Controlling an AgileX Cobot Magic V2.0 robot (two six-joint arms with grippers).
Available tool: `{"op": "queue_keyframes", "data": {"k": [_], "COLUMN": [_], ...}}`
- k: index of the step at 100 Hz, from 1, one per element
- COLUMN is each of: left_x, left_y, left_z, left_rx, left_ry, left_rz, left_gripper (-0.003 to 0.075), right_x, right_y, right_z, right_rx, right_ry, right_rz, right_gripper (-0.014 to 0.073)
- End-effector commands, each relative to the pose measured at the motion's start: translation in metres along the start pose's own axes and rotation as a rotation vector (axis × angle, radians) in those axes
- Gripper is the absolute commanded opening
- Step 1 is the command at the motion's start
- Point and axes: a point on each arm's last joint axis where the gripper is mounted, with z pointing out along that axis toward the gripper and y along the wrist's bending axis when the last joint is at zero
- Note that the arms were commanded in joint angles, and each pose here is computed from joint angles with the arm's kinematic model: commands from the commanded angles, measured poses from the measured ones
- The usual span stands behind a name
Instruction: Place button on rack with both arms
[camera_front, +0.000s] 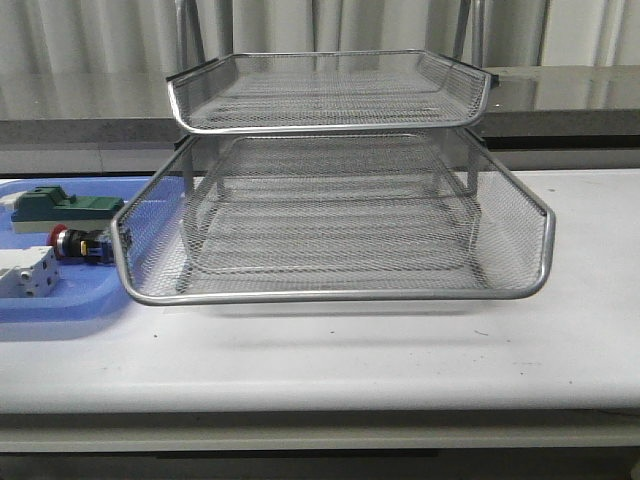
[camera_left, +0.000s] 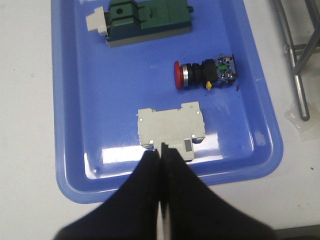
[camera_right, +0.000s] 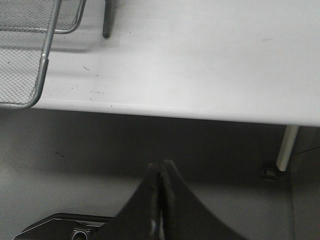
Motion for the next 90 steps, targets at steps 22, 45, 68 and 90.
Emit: {"op": "queue_keyframes", "data": {"k": [22,45,68,90], "left_x": [-0.0119,-0.0129,-0.0133,-0.0214], "left_y": [0.0015,0.0021,-0.0001,0.0002], "left_z": [-0.0074,-0.0074,-0.0072,-0.0082], "left_rx": [-0.003,-0.01,0.015,0.011], "left_ry": [-0.057,-0.068,-0.072,-0.152], "left_rz": [0.048,0.053,0.027,0.037], "left_gripper": [0.0514,0.0659,0.0564,0.0514], "right_x": [-0.0115,-0.0115,-0.0115,-0.0115], "right_y": [0.0,0.0,0.0,0.0], "right_z": [-0.008,-0.008,-0.008,-0.008], "right_rx": [0.004,0.004,0.004,0.004], "right_ry": [-0.083,-0.083,-0.083,-0.083], "right_rz": [-0.013,-0.013,-0.013,-0.013], "right_gripper": [-0.0068,-0.0068,-0.0068,-0.0068]}}
